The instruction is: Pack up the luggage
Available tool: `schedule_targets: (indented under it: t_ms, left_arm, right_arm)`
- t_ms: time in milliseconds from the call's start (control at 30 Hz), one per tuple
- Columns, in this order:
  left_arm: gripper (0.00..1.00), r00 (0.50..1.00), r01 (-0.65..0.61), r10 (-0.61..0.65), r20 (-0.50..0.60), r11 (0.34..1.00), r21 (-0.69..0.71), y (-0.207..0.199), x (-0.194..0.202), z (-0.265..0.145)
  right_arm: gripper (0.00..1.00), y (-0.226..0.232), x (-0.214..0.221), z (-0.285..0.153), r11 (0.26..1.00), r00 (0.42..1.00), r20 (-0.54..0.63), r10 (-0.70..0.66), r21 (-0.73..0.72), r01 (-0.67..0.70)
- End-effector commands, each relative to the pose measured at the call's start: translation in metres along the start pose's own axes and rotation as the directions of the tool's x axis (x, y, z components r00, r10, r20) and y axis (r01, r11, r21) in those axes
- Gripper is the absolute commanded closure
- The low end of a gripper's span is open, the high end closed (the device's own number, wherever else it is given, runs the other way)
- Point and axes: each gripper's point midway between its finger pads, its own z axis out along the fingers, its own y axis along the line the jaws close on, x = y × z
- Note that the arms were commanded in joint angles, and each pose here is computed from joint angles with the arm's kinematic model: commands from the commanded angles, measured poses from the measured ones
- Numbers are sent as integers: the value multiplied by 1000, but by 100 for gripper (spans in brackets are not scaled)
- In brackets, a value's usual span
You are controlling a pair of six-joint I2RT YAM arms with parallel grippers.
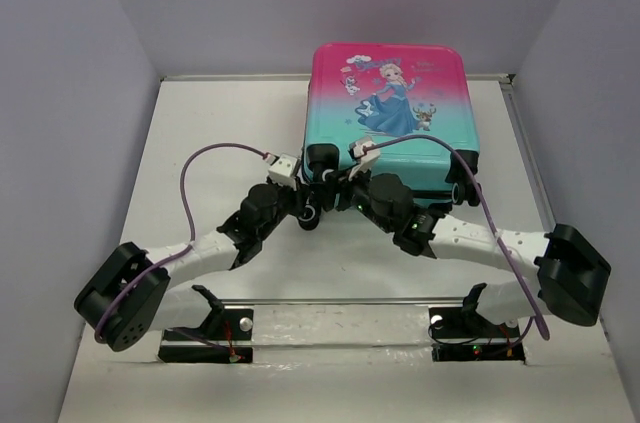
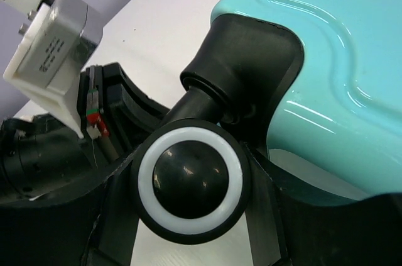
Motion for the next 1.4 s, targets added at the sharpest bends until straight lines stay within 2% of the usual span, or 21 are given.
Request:
schedule_targets:
  t_ms: [0,167,367,433,500,533,567,633,667,700,800,900,1033,1133,1367]
  left_arm:
    - [94,990,30,14,143,954,-299,59,-37,-13]
    - [94,990,115,-71,118,899,-423,103,-26,-21]
    - [94,981,175,-125,149,904,-391,103,-42,-3]
    - [94,975,195,-148,168,929,-313,88,-52,5]
    - [94,970,199,-179,163,973,-119,54,-57,6]
    - [94,968,198,-187,168,979,-49,42,-58,3]
    - [94,968,181,-195,156,978,100,14,-63,-6]
    - [94,970,206,-223,99,966,157,4,-42,-19]
    - [91,969,225,-237,64,961,163,2,-31,-26]
    - [79,963,253,-265,55,953,164,2,-21,-39]
    - [56,954,284,-298,30,933,221,-7,-3,-65]
    - [46,951,297,-309,1,914,276,-18,6,-82]
    - [38,965,238,-262,15,896,376,-45,4,-97]
    - [32,977,175,-206,45,910,376,-54,-4,-93]
    - [31,995,67,-84,57,966,251,-48,-16,-59]
  right_arm:
    - [93,36,-41,-31,988,991,115,71,-147,-54]
    - [93,18,-26,-65,992,995,73,64,-116,-55]
    - [93,22,-7,-95,980,998,-12,54,-190,-56]
    - [93,23,0,-97,978,998,-35,51,-200,-57]
    - [93,16,6,-96,984,998,-44,42,-173,-49]
    - [93,14,7,-96,985,998,-46,36,-164,-43]
    - [93,14,5,-95,986,999,-42,32,-161,-38]
    - [93,13,3,-95,988,999,-40,26,-150,-32]
    - [93,10,-1,-93,991,999,-32,24,-129,-28]
    - [93,8,-1,-92,993,999,-35,15,-115,-18]
    - [93,3,-7,-90,997,1000,-18,10,-80,-12]
    - [93,-2,-13,-89,999,1000,-6,11,-52,-11]
    - [93,-7,-18,-89,1000,1000,-6,1,-31,-1]
    - [93,-9,-21,-91,1000,1000,-8,-3,-25,3]
    - [93,-12,-23,-96,1000,1000,-15,-8,-23,8]
